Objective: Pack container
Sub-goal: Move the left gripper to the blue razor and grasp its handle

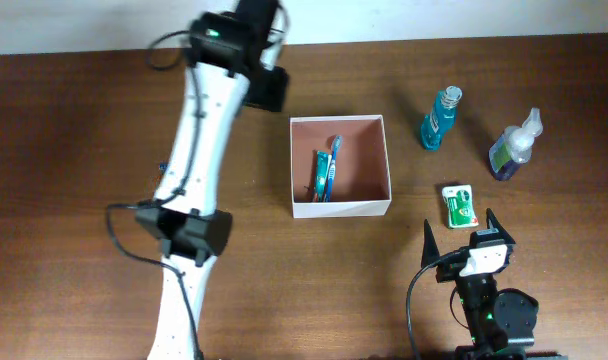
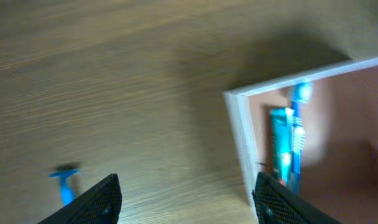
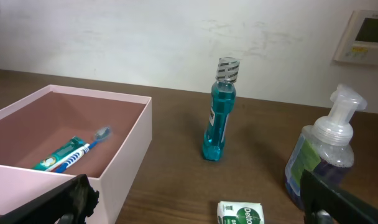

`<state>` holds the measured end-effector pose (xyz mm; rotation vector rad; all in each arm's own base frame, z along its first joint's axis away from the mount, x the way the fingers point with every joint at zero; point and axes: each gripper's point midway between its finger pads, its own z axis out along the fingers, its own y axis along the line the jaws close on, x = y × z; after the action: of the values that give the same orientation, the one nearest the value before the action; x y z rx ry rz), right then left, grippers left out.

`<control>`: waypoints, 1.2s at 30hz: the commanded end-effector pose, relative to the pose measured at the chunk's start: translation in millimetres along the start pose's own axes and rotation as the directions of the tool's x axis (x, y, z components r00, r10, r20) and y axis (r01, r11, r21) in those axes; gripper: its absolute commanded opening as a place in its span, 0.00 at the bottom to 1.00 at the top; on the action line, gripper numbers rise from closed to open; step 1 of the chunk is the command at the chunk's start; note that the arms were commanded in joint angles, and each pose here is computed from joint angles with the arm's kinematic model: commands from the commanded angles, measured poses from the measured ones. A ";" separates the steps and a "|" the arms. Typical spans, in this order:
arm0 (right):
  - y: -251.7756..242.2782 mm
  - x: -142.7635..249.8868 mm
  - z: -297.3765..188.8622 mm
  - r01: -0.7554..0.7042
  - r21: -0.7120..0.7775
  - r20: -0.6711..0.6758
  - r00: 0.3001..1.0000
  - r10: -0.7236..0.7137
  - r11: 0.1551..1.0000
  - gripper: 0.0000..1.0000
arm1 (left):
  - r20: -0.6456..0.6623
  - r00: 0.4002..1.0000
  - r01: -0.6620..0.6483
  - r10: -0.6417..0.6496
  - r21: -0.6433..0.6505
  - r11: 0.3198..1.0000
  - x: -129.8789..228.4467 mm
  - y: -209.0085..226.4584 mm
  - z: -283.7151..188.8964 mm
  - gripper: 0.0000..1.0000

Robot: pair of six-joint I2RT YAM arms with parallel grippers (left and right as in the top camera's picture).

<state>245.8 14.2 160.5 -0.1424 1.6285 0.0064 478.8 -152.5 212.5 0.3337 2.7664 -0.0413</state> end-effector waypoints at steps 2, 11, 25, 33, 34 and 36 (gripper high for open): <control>0.1 1.6 -0.3 0.006 -0.003 -0.001 1.000 -0.006 1.000 0.98 | 0.118 0.988 0.102 -0.095 -0.056 0.993 -2.2 59.2 -63.5 0.70; 0.1 1.6 -0.3 0.007 -0.003 -0.001 1.000 -0.007 1.000 0.98 | -0.106 0.954 0.264 -0.280 -0.140 0.954 77.8 140.8 -59.6 0.76; 0.1 1.6 -0.3 0.006 -0.003 -0.001 1.000 -0.006 1.000 0.98 | -0.430 0.824 0.332 -0.370 -0.162 0.929 184.8 179.7 33.1 0.81; 0.1 1.6 -0.3 0.006 -0.003 -0.001 1.000 -0.006 1.000 0.98 | -0.401 0.852 0.303 -0.336 -0.146 0.942 196.1 189.6 77.5 0.80; 0.1 1.6 -0.3 0.006 -0.003 -0.001 1.000 -0.006 1.000 0.98 | -0.397 0.856 0.297 -0.331 -0.145 0.944 196.5 189.5 81.9 0.81; 0.1 1.6 -0.3 0.006 -0.003 -0.001 1.000 -0.006 1.000 0.98 | -0.387 0.863 0.291 -0.324 -0.142 0.946 196.8 190.0 88.4 0.81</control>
<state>245.8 14.2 160.7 -0.1424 1.6277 0.0063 376.5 71.9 65.7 -0.2062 3.1982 0.0817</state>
